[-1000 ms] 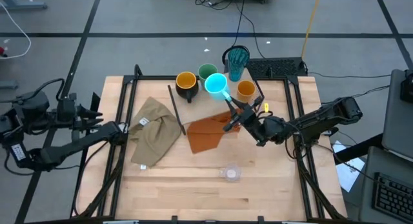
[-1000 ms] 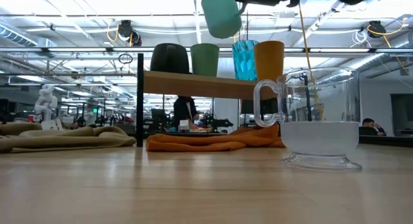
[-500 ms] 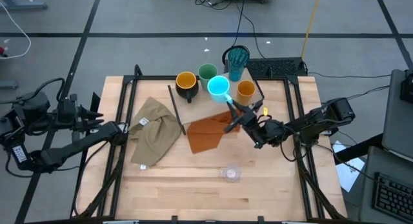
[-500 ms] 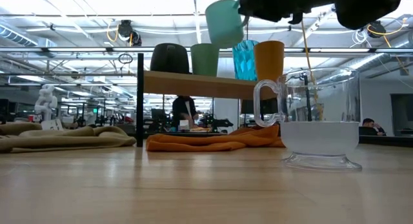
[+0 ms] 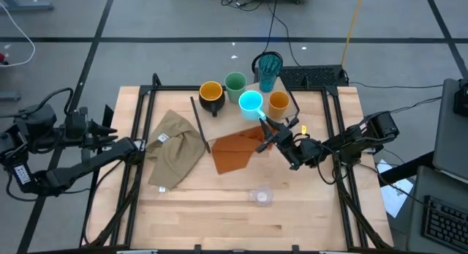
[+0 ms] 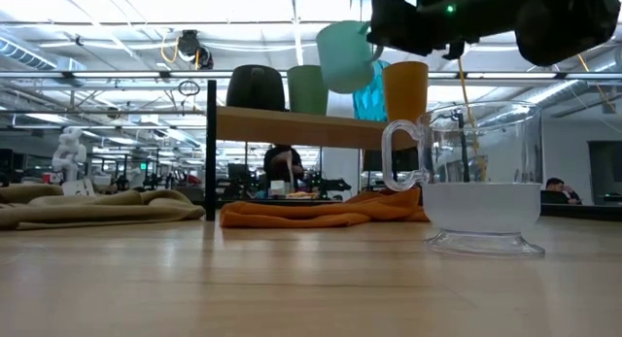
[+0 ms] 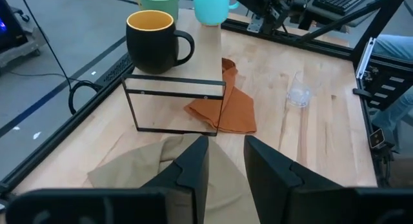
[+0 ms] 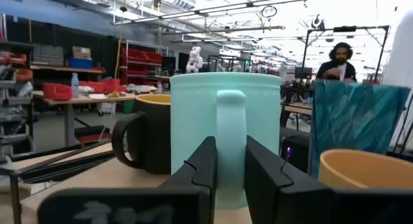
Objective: Stack small to large cups/mugs on shelf
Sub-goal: Put the blue mug on the shelf
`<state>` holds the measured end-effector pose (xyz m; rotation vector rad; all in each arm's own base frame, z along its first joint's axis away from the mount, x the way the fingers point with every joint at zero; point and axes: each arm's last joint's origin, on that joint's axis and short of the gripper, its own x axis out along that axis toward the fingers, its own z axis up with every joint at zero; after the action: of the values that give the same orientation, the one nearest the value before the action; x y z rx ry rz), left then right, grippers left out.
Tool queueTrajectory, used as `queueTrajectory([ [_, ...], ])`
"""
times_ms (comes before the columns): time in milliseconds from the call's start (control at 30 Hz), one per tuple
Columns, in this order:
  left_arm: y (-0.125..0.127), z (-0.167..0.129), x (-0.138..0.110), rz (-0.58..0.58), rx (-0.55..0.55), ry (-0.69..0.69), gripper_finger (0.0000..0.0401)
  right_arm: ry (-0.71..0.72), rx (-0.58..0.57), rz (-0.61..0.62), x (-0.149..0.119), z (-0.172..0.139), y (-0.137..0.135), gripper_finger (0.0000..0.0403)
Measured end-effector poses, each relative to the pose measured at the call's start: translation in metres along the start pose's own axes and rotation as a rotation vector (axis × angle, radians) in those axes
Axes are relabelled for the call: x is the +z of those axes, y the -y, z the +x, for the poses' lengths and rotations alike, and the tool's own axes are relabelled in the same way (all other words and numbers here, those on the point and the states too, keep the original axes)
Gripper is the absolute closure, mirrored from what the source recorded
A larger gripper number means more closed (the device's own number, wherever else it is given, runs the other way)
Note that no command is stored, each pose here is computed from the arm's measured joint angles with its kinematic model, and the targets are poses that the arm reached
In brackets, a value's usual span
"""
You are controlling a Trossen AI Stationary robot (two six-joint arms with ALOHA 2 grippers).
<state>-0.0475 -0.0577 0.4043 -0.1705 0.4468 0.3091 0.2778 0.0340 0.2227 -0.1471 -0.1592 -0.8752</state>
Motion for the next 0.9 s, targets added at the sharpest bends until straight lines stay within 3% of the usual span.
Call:
queueTrajectory([
  [300,0.000,0.000,0.000,-0.016,0.000,0.000,0.0304,-0.015,0.039,0.047,-0.014,-0.006,0.003,0.0365],
  [900,0.000,0.000,0.000,-0.043,0.000,0.000,0.0304,-0.030,0.034,0.008,-0.040,-0.003,-0.004,0.0365],
])
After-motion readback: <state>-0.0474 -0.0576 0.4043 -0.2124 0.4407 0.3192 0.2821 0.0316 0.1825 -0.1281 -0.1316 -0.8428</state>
